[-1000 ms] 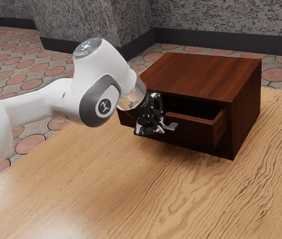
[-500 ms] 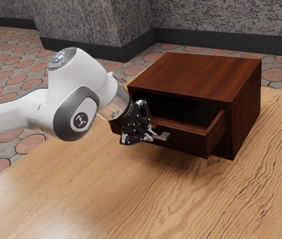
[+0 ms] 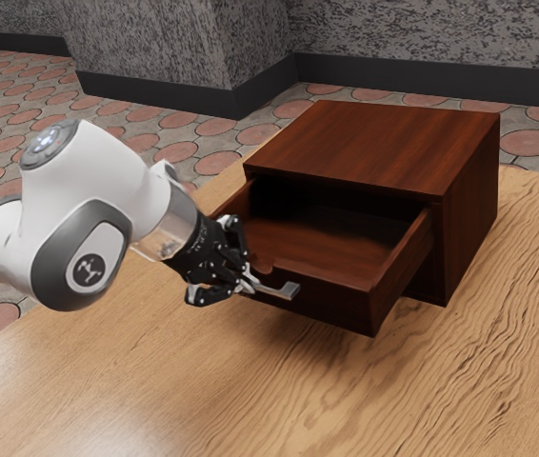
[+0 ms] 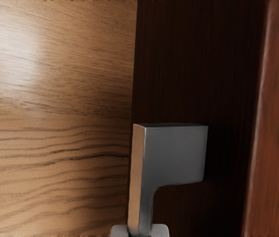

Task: Pull the drawer handle with one arm to open the drawer

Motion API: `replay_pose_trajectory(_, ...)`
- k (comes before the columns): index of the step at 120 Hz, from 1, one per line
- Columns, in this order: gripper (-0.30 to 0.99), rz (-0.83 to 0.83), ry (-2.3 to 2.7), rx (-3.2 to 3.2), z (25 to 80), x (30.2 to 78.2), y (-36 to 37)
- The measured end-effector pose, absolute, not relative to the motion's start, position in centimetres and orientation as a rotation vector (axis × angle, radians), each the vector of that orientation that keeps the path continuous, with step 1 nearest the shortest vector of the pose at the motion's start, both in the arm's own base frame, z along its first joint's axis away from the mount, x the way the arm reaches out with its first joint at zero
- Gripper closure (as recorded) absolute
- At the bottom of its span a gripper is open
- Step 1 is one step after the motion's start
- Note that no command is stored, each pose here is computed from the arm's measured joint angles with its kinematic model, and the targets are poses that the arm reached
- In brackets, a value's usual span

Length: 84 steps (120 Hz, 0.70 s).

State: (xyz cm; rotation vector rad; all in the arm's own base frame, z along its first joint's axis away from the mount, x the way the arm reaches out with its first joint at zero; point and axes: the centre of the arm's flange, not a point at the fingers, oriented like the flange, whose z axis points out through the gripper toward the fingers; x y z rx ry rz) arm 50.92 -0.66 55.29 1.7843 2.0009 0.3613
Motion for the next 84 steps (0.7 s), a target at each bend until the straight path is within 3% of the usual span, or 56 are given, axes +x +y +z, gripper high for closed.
replay_pose_trajectory(24,0.79,0.392,1.992,1.781,55.6,49.7,-0.8)
replay_pose_trajectory(58,0.48,0.446,1.999,1.770,56.5,49.5,0.4)
replay_pose_trajectory(76,0.41,0.485,1.881,1.868,58.1,48.9,-5.6)
replay_pose_trajectory(84,0.31,0.530,1.822,1.877,62.3,49.1,-7.7)
